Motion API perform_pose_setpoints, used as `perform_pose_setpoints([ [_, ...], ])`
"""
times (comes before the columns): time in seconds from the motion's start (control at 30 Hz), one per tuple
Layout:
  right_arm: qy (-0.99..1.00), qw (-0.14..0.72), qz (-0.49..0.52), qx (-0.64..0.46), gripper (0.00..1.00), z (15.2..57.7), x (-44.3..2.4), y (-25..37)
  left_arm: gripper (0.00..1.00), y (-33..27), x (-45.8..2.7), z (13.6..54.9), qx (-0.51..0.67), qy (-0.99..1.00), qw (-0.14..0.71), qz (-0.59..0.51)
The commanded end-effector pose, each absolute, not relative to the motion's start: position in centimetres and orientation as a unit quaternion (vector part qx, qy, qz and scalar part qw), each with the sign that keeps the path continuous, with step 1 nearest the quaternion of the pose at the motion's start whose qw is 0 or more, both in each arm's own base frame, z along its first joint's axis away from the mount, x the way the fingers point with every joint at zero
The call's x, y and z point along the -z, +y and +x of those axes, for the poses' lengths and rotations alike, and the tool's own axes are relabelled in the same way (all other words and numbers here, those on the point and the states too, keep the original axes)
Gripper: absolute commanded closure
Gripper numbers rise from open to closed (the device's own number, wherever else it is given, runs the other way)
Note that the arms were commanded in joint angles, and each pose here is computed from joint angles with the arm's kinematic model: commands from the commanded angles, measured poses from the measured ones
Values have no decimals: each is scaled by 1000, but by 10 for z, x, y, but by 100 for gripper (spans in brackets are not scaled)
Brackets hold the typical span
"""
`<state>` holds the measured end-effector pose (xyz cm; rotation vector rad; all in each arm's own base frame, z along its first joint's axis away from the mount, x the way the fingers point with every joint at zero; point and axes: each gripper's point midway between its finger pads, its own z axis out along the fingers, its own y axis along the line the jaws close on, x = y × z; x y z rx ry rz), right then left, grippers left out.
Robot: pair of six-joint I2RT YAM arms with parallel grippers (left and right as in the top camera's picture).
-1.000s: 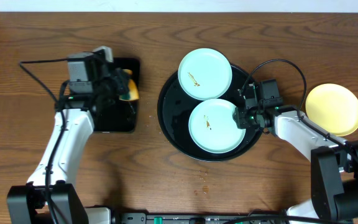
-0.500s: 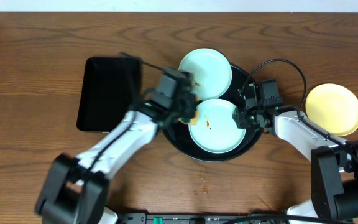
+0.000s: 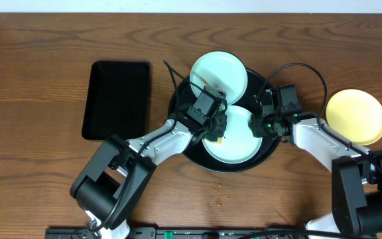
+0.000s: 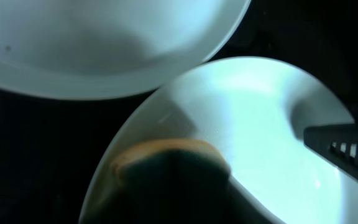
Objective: Clean dirty plates on tray and stack at the side
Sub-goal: 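Scrub the pale green plate with the sponge in the left gripper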
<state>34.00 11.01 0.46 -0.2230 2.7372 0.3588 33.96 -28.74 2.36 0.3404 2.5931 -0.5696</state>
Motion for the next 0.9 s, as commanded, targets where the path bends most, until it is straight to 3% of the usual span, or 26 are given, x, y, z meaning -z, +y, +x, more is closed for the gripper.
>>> perform_pose_setpoints([
  [0.0,976,172,-75,-112,58,335,5,105,54,-288,-29,346,203,941,240,121],
  [0.2,976,172,-75,-112,58,335,5,105,55,-290,-20,330,193,948,214,132],
  [0.5,976,172,-75,-112,57,335,5,105,85,-289,0,325,154,955,212,138],
  [0.87,976,172,-75,-112,58,335,5,105,89,-292,40,304,158,964,152,151],
])
